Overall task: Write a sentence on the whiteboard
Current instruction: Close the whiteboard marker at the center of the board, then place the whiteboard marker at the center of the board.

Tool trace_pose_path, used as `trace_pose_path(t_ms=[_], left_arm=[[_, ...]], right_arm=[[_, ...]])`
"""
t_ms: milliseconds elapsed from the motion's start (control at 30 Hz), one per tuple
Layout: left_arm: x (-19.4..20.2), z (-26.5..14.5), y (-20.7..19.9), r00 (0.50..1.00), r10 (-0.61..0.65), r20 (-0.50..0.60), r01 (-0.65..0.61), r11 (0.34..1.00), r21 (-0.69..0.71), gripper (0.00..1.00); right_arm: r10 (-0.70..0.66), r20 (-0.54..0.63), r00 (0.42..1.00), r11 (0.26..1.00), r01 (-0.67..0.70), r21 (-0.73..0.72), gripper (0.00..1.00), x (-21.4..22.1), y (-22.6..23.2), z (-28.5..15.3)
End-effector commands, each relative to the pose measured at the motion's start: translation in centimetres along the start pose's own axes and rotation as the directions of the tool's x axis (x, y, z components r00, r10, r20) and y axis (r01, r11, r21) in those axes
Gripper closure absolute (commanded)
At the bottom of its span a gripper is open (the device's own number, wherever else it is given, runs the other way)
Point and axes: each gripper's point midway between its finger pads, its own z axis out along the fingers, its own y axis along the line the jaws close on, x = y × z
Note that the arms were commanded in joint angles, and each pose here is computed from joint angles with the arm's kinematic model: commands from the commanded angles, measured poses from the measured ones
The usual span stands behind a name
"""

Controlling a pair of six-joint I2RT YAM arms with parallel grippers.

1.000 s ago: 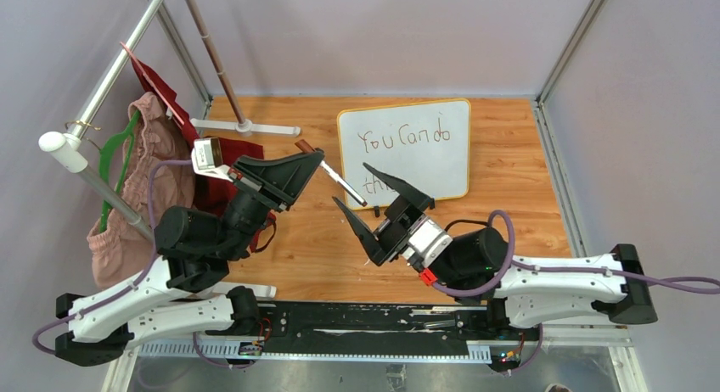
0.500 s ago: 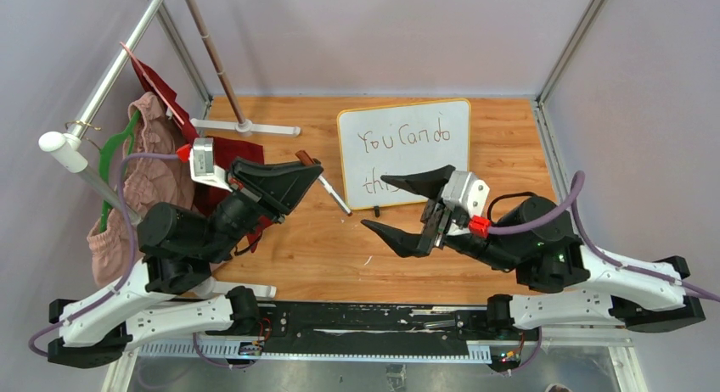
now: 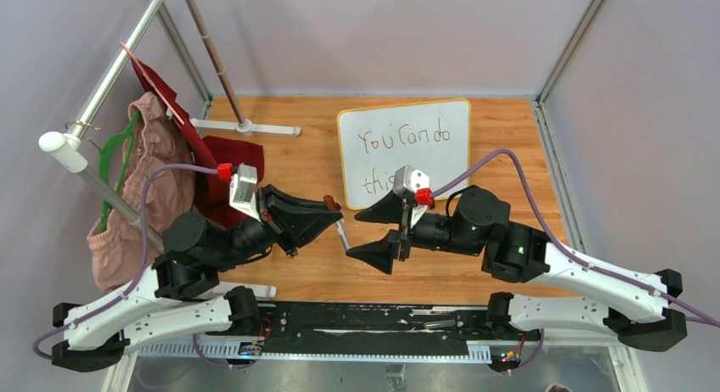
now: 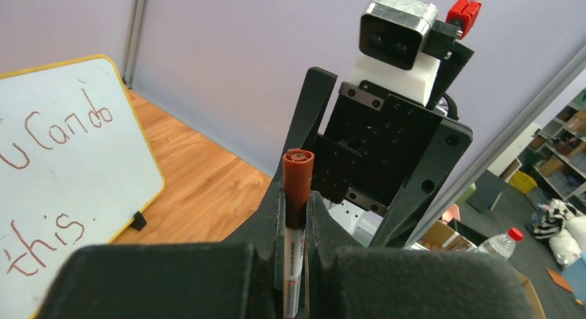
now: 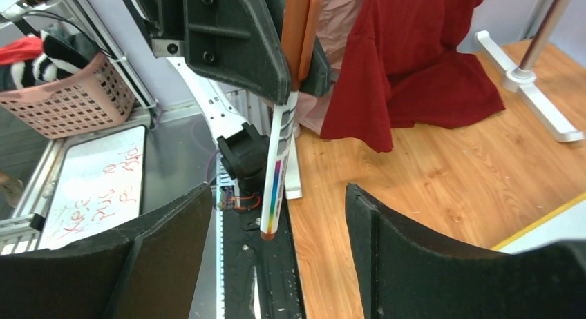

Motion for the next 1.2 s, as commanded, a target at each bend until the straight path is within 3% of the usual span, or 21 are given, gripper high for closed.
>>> trace_pose_path(t_ms=[0,200,700,1100,1167], left_arm=[[-0.1,-0.2,-1.3,1.000,-0.006,0.008,0.006,0.997,0.076,1.00],[0.4,-0.2,-1.3,0.999,-0.032,0.018,0.030,0.996,0.087,1.00],[0.9,-0.6,-1.1,0.998,-0.058,0.025,0.056,0.995,0.087,1.00],[1.1,-1.2,-0.6,0.998,-0.060,0.026,0.058,0.996,0.068,1.00],[1.2,-1.3,-0.6,0.998,-0.059,0.021,0.058,0.996,0.066,1.00]], right_arm=[[0.096,0.126,0.987,0.994,-0.089,-0.064,0.29,-2.4,1.1,0.4],[0.152,0.157,0.976,0.988,-0.144,-0.061,0.45,-2.2,0.7,1.6],[0.204,0.140,0.969,0.979,-0.199,-0.049,0.59,-1.2,0.0,3.5],[0.211,0.110,0.971,0.977,-0.207,-0.050,0.99,-0.3,0.0,4.0],[0.212,0.102,0.972,0.977,-0.209,-0.048,1.00,0.0,-0.1,3.9]])
